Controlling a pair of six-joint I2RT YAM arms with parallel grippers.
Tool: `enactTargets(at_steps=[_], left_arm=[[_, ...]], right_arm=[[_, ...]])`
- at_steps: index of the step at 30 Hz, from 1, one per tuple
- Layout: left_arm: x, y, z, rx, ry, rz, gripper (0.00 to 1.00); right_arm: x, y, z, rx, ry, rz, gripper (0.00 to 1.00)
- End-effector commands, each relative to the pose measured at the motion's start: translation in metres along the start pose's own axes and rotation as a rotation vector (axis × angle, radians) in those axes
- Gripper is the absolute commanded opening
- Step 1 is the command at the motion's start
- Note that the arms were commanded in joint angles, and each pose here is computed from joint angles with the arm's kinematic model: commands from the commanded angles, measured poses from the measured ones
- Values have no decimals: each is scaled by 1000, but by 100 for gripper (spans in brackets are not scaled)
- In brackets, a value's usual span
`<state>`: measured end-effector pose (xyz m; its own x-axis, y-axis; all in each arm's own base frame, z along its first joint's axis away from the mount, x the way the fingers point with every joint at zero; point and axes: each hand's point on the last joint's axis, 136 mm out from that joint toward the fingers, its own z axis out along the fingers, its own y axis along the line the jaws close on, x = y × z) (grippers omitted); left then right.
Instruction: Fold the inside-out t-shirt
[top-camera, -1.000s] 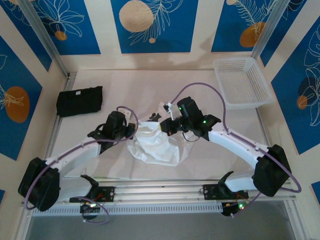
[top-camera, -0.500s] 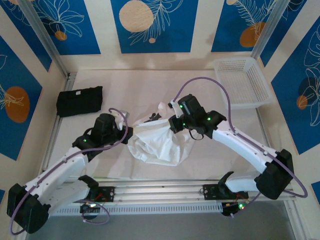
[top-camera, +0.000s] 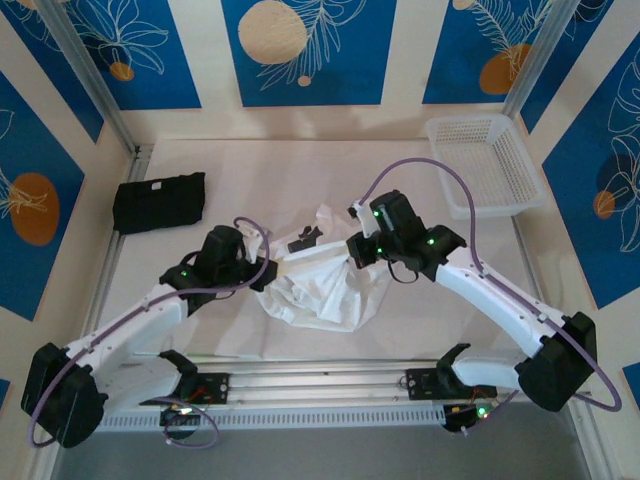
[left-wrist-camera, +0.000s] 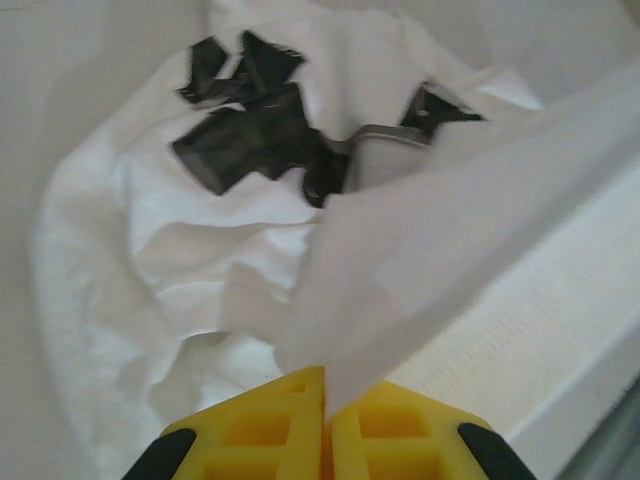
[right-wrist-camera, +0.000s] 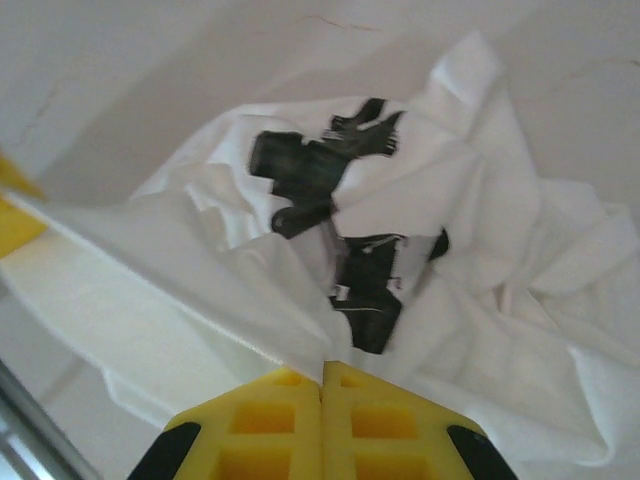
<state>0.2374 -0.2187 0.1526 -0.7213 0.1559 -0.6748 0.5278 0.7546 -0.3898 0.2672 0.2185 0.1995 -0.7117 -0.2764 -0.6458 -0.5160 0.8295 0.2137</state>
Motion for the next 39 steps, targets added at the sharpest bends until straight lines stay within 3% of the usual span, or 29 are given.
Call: enactTargets(at_steps=[1,13,17,20,23,28,34,39], left_arm=[[5,-32,4,139,-3,87,10],[-8,-63,34,181,64,282,20],[-12,-61,25,153,13,330,29],[-16,-44,18,58,-75,385,35],[-13,-32,17,0,-148,551,45],[-13,-20,20,-92,-294,878,52],[0,-2,42,-143,-150,1113,57],[2,-5,58,-93,-139,1188,58]], right_arm=[[8,-22,3,71,42,87,0],[10,-53,35,79,122,163,0],[10,-56,38,70,122,176,0],[8,-56,39,58,115,175,0],[7,-54,40,43,113,175,0],[5,-52,41,23,119,171,0],[1,-49,40,3,111,164,0],[2,-48,41,-6,108,165,0]])
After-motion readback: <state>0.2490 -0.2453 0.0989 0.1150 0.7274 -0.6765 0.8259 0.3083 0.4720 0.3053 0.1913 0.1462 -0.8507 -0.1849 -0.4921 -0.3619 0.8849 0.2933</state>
